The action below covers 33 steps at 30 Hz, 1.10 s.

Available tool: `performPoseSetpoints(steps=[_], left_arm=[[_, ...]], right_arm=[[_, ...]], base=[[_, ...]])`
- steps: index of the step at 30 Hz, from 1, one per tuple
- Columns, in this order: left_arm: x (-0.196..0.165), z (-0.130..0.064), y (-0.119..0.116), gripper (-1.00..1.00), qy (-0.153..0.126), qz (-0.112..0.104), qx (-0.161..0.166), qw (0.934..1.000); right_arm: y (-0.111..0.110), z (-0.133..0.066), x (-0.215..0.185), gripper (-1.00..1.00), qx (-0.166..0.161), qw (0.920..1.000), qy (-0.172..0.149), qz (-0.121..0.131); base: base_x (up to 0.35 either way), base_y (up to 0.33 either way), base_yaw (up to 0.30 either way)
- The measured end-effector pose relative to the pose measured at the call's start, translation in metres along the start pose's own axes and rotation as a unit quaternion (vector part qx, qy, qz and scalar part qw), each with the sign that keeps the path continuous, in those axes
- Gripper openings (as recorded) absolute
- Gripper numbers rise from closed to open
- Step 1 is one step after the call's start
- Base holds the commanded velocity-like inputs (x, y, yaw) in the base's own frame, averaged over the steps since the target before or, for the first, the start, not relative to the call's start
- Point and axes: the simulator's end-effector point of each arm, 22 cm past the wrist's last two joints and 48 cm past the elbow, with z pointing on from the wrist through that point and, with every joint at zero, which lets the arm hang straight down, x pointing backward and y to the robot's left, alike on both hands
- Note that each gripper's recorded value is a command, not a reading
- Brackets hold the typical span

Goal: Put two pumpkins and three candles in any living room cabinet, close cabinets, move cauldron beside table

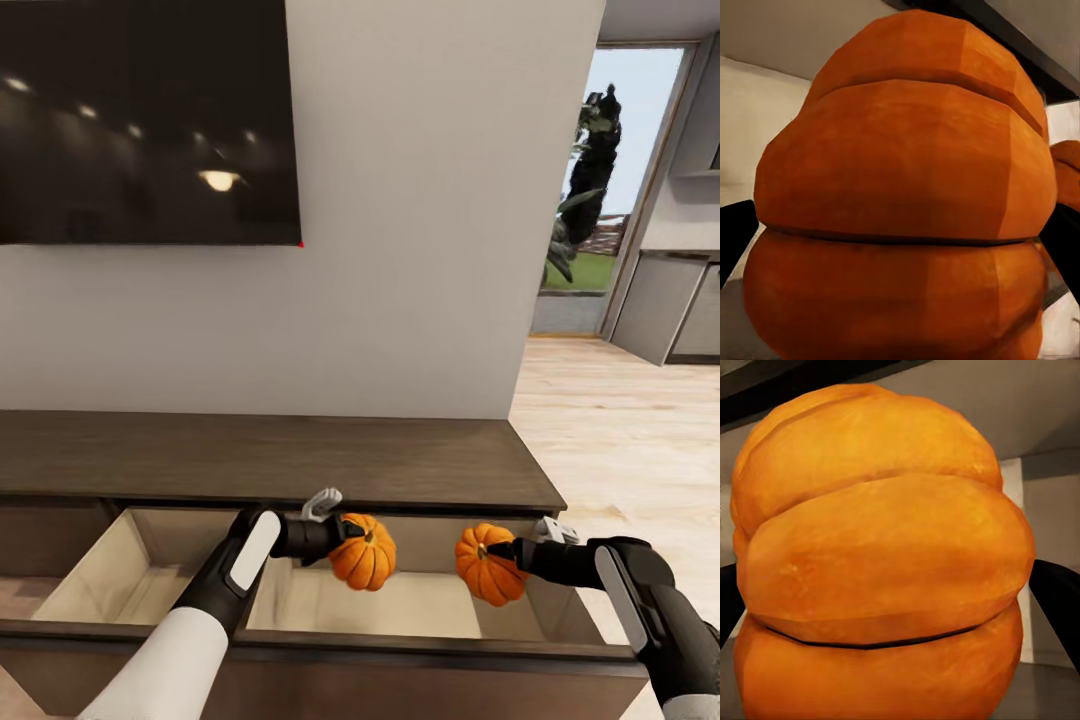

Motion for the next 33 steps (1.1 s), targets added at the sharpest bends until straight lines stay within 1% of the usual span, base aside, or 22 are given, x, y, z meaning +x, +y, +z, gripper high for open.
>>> performPoseSetpoints(steps=[4, 10, 16, 18, 19, 21, 27, 29, 33], left_arm=[[0.003, 0.0, 0.012, -1.0, 0.008, 0.003, -0.028, 0.9996], [0.005, 0.001, 0.015, -1.0, 0.011, 0.004, -0.038, 0.9992], [0.021, 0.011, 0.027, -1.0, 0.033, -0.008, -0.051, 0.9981], [0.032, 0.017, 0.037, -1.0, 0.047, -0.017, -0.06, 0.9969], [0.034, 0.018, 0.041, -1.0, 0.049, -0.017, -0.065, 0.9965], [0.036, 0.02, 0.043, -1.0, 0.048, -0.026, -0.064, 0.9964], [0.033, 0.021, 0.047, -1.0, 0.043, -0.029, -0.068, 0.9963], [0.032, 0.021, 0.047, -1.0, 0.041, -0.029, -0.068, 0.9965], [0.029, 0.02, 0.046, -1.0, 0.037, -0.029, -0.066, 0.9967]], right_arm=[[-0.001, 0.0, -0.001, -1.0, 0.001, 1.0, 0.0, 0.0], [-0.001, 0.001, -0.002, -1.0, 0.0, 1.0, 0.001, 0.001], [-0.001, 0.001, 0.0, -1.0, 0.001, 1.0, 0.002, 0.002], [-0.003, 0.004, 0.003, -1.0, 0.002, 0.9999, 0.008, 0.006], [-0.004, 0.005, 0.003, -1.0, 0.003, 0.9999, 0.009, 0.007], [-0.005, 0.009, 0.002, -1.0, 0.001, 0.9998, 0.015, 0.014], [-0.007, 0.014, 0.003, -1.0, 0.002, 0.9995, 0.023, 0.022], [-0.005, 0.016, 0.005, -1.0, 0.001, 0.9995, 0.027, 0.018], [0.002, 0.021, 0.012, -1.0, 0.0, 0.9992, 0.041, 0.003]], base=[[0.001, 0.0, 0.0], [0.0, 0.0, 0.0], [0.0, 0.0, 0.0], [0.0, 0.0, 0.0], [0.0, 0.0, 0.0], [0.0, 0.0, 0.0], [0.0, 0.0, 0.0], [0.0, 0.0, 0.0], [0.1, 0.0, 0.0]])
